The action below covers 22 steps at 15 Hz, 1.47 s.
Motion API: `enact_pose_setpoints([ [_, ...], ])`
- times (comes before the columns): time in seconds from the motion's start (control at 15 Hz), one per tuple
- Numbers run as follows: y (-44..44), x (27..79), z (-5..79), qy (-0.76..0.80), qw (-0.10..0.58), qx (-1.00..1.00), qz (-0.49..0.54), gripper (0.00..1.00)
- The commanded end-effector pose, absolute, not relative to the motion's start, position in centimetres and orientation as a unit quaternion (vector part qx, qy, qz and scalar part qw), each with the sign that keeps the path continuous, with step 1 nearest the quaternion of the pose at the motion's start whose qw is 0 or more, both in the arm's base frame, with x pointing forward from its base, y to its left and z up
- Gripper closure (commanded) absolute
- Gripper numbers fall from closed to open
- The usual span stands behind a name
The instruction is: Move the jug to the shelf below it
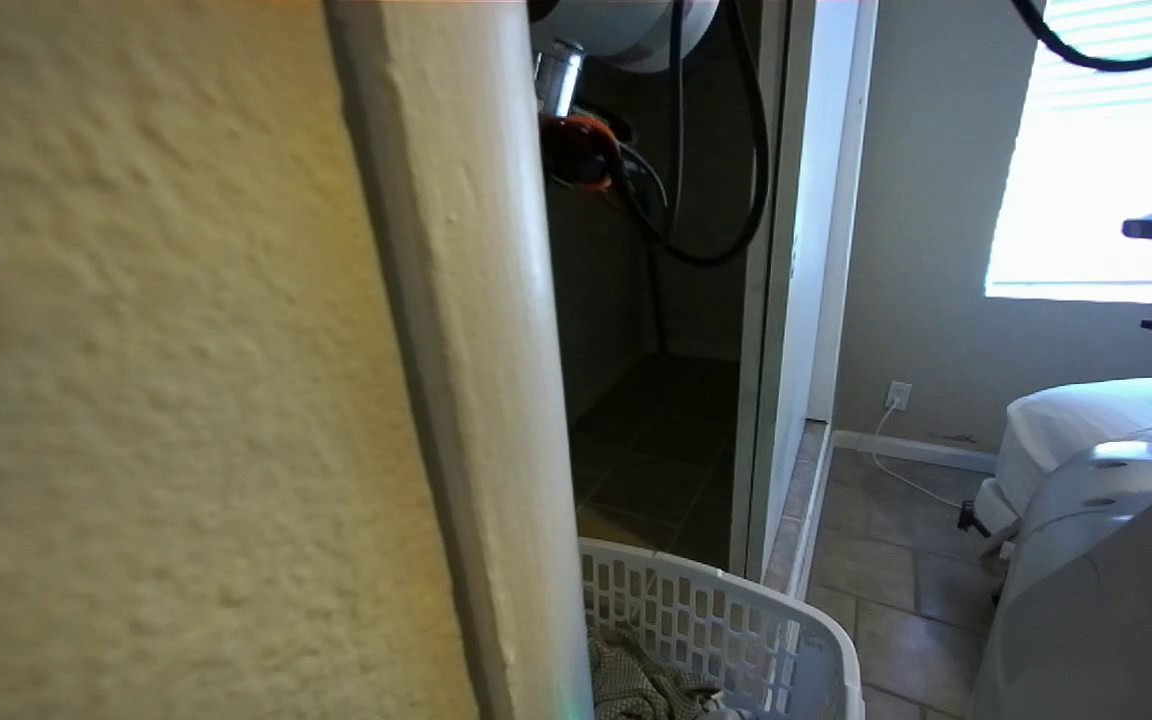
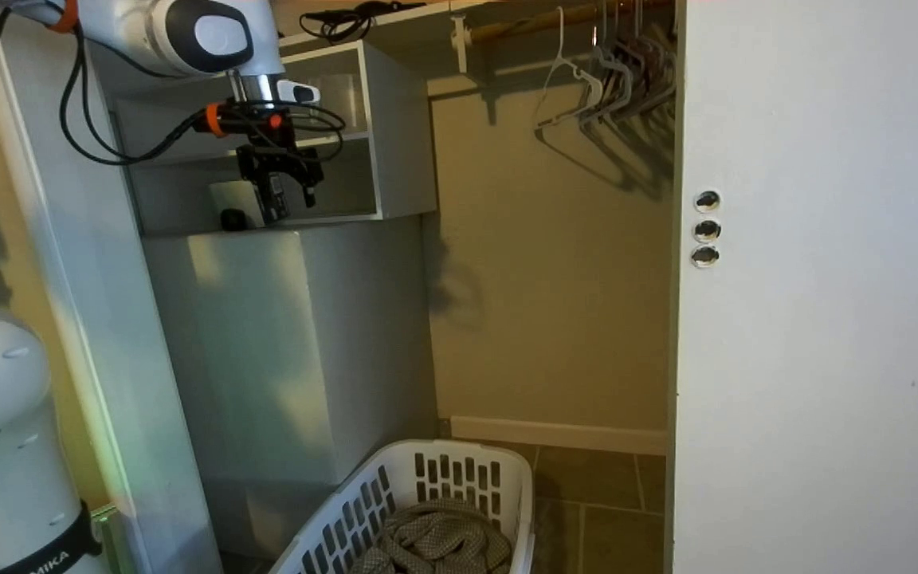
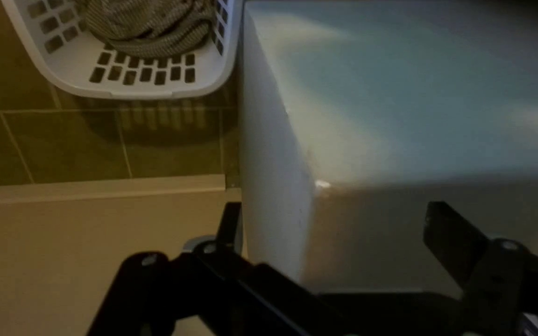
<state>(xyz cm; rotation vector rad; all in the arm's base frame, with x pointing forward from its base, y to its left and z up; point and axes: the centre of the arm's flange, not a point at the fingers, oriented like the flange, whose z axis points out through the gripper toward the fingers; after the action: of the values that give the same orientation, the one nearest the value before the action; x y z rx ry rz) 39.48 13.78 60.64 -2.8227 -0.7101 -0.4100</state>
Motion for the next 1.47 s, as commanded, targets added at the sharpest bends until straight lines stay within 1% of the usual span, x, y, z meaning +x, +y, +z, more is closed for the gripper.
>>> enact_pose_setpoints([
  [0.0, 14.9, 40.0, 63.4, -0.201, 0.165, -0.944, -0.203, 0.0],
  [0.07, 15.0, 40.4, 64.3, -0.188, 0.177, -0.94, -0.224, 0.0],
  [0.13, 14.4, 39.9, 63.1, -0.208, 0.148, -0.947, -0.194, 0.0],
  [0.53, 14.4, 40.0, 63.2, -0.207, 0.15, -0.947, -0.197, 0.0],
  [0.6, 14.1, 39.9, 62.6, -0.201, 0.144, -0.946, -0.208, 0.0],
  [0.67, 14.2, 40.2, 63.4, -0.204, 0.175, -0.932, -0.242, 0.0],
  [0.73, 14.3, 40.6, 64.3, -0.203, 0.182, -0.922, -0.275, 0.0],
  [1.0, 15.3, 41.3, 67.5, -0.207, 0.186, -0.883, -0.379, 0.0],
  [1.4, 18.3, 41.5, 70.5, -0.222, 0.197, -0.856, -0.423, 0.0],
])
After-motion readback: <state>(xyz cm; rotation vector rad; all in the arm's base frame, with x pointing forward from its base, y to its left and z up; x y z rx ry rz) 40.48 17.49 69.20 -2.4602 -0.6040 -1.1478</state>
